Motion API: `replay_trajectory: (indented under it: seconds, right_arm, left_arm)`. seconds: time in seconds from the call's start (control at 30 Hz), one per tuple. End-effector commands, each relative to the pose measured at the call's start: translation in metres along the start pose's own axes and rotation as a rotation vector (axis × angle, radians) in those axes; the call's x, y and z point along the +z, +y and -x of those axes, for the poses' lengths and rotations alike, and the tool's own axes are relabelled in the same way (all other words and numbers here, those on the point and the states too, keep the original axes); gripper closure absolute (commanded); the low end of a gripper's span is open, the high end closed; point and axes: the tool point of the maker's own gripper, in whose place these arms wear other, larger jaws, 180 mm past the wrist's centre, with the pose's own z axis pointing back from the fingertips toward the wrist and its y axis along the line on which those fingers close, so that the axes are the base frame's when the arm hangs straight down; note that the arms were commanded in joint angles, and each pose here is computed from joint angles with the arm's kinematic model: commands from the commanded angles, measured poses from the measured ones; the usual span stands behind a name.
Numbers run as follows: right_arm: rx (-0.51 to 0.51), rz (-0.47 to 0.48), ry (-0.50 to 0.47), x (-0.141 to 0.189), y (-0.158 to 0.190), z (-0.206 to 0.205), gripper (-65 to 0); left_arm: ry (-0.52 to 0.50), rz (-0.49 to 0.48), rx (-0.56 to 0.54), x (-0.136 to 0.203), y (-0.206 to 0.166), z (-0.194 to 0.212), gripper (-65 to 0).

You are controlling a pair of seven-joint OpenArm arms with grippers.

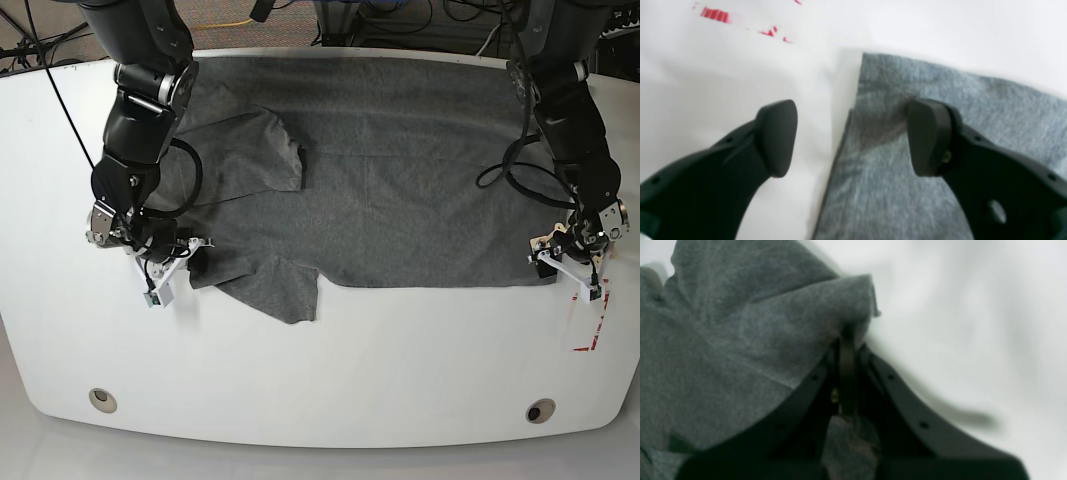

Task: Fold the T-shirt properly
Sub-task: 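Grasp the hem edge with both grippers, then lift the hem and fold it over onto the collar with both grippers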

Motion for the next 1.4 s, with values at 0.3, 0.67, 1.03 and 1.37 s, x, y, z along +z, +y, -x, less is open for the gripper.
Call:
replay_trajectory:
  seconds: [0.3, 0.67, 1.03, 1.37]
  right_arm:
    - [0.043, 0.023, -0.098, 0.015, -0.004, -0.039, 0.0]
    - [0.060, 0.037, -0.117, 0.021, -0.007, -0.048, 0.0]
    - [0.165, 0.113, -0.157, 0.055, -0.006, -0.080, 0.0]
    - [0.246, 0.198, -0.136, 0.085, -0.006, -0.068, 0.0]
  left_arm:
    - [-0.028, 0.055, -0.090, -0.012, -0.031, -0.029, -42.1]
    - [-0.081, 0.074, -0.101, -0.014, -0.044, -0.036, -0.6]
    - [-0.179, 0.042, -0.151, 0.009, -0.032, -0.060, -0.4]
    - [-0.238, 0.142, -0.365, 0.047, -0.057, -0.059, -0.3]
